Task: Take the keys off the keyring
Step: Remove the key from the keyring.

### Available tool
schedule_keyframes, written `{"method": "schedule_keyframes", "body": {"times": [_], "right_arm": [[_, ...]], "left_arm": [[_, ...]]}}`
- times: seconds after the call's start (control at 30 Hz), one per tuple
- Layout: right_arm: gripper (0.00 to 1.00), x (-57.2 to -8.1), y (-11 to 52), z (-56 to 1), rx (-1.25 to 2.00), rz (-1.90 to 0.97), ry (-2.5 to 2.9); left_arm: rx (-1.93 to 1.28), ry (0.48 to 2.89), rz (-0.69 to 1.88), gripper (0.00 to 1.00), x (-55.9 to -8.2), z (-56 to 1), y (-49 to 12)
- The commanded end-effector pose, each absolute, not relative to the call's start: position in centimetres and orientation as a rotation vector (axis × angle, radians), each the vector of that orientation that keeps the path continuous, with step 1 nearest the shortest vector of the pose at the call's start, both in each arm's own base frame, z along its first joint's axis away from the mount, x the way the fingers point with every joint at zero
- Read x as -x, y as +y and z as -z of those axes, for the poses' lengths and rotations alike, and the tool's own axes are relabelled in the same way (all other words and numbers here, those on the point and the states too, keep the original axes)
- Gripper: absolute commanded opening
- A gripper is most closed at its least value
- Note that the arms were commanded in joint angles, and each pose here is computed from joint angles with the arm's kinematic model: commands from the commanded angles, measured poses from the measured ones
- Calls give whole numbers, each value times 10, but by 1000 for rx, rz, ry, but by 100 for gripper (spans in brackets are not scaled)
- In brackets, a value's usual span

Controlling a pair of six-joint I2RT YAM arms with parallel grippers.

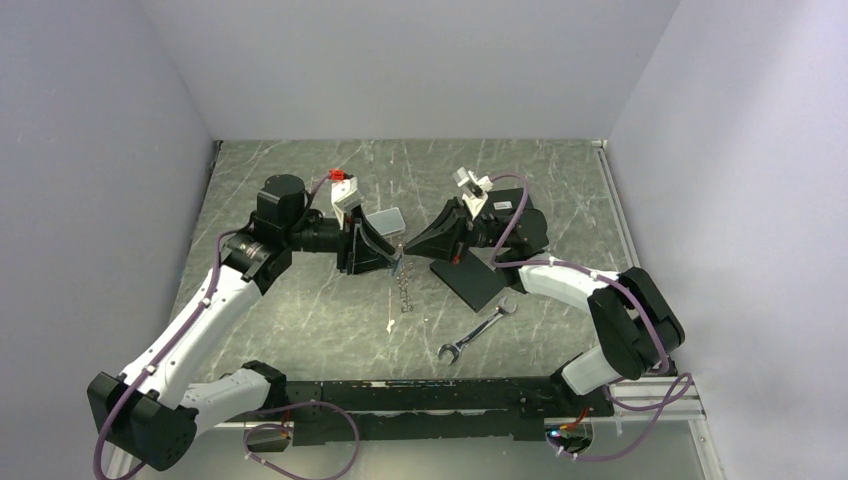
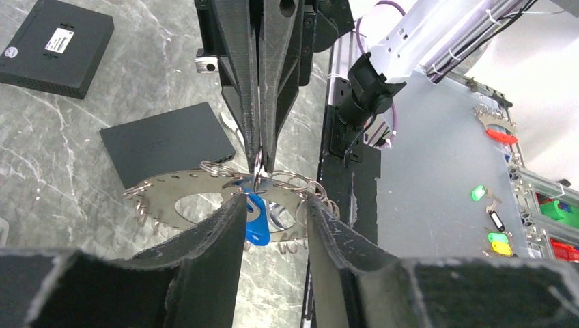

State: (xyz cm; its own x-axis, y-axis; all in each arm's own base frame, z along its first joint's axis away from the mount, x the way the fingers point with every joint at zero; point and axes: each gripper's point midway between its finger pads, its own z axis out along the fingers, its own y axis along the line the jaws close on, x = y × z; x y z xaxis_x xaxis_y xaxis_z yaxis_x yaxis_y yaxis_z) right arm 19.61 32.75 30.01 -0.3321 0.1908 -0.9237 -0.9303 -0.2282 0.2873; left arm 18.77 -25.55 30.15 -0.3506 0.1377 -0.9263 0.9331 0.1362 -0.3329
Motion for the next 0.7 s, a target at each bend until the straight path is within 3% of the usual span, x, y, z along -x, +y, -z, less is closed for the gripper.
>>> {"method": "schedule_keyframes", "body": {"times": [0.0, 0.33, 0.67], "right_arm": [[0, -190, 323, -320, 1009, -1665, 1060], [0, -187, 322, -323, 1005, -1674, 1052], [0, -189, 324, -317, 1002, -1678, 1070]], "left_arm": [[-1022, 1590, 1255, 40, -199, -324, -255], [-1026, 1553, 1275, 25, -202, -327, -258], [-1116, 1478, 1241, 29, -193, -350, -252]]}}
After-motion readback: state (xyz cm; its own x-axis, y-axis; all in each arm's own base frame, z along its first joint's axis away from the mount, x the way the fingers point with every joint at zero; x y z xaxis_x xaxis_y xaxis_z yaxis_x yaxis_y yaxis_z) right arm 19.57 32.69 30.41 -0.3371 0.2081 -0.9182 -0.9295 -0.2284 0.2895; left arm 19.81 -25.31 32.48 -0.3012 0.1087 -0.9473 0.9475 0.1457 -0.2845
